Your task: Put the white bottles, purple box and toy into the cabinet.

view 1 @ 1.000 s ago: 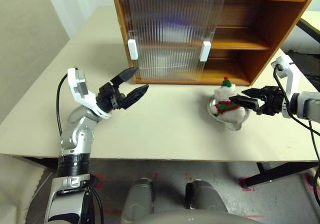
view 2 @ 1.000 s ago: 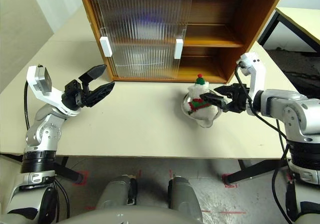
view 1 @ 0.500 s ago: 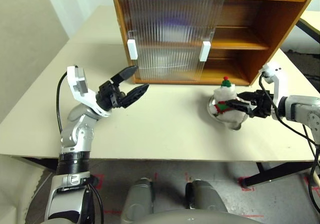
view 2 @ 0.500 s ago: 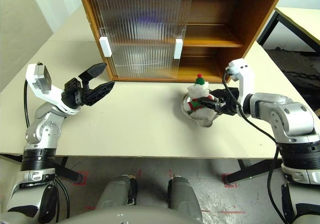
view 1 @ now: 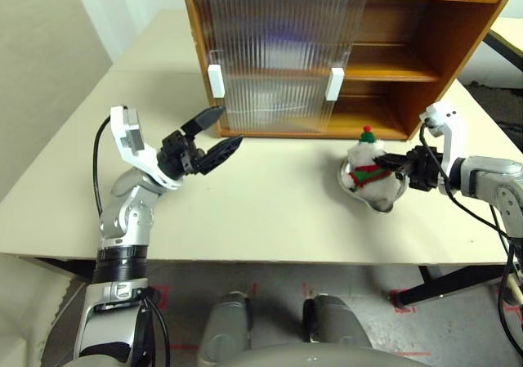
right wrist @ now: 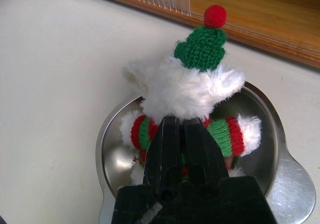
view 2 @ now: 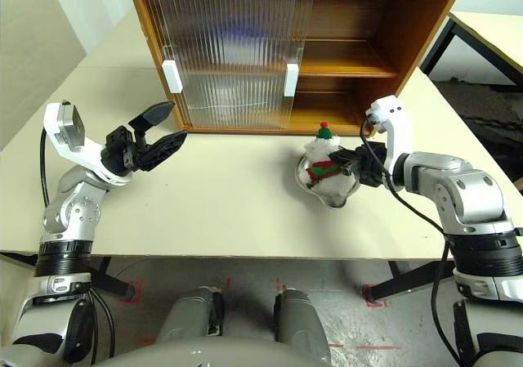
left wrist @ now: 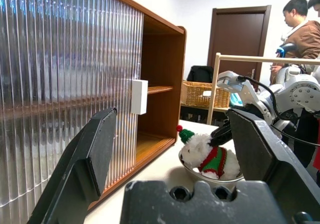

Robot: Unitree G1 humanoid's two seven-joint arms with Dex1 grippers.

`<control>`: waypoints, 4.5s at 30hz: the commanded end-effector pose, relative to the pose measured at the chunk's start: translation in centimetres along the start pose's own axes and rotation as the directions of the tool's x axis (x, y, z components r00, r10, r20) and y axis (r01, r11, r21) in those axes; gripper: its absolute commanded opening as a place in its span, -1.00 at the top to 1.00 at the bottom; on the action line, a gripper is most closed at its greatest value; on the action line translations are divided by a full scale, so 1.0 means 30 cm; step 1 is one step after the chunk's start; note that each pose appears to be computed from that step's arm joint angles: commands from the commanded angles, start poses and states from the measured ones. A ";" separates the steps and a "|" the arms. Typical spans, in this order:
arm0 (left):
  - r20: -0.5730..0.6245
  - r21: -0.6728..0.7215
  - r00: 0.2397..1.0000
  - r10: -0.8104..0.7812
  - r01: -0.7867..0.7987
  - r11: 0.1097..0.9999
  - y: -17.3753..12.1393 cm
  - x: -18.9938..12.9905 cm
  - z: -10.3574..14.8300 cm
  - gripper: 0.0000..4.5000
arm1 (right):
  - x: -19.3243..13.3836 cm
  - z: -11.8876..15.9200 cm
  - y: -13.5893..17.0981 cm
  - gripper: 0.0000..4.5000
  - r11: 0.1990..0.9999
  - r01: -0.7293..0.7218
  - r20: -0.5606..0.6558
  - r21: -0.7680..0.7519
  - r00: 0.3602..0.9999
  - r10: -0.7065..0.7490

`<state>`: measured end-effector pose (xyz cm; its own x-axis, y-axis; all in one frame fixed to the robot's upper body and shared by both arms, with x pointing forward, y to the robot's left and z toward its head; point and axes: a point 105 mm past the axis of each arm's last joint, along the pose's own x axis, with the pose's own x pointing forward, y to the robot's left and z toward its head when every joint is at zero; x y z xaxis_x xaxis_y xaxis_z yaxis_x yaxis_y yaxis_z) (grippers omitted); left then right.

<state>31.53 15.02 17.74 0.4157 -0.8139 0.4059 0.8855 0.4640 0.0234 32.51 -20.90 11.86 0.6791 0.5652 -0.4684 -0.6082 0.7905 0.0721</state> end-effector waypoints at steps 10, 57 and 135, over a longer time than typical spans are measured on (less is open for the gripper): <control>-0.004 0.001 1.000 -0.005 0.005 1.000 0.003 0.006 -0.004 -1.00 | -0.107 0.256 -0.035 0.98 1.000 -0.016 0.178 -0.018 0.984 0.018; -0.003 0.038 1.000 0.020 -0.020 0.999 -0.003 -0.007 0.018 -1.00 | -0.005 0.600 -0.296 0.98 0.910 0.400 0.588 -0.109 0.764 -0.265; -0.044 -0.008 0.999 0.004 -0.004 1.000 -0.021 -0.028 -0.007 -1.00 | -0.151 -0.209 -0.191 -1.00 0.695 0.108 0.059 0.711 0.975 -0.212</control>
<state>30.95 15.38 17.15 0.4385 -0.8167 0.3752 0.8796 0.4757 0.0073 30.18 -29.87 7.81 0.8149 0.3873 -0.4313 -0.0489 0.7873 0.6146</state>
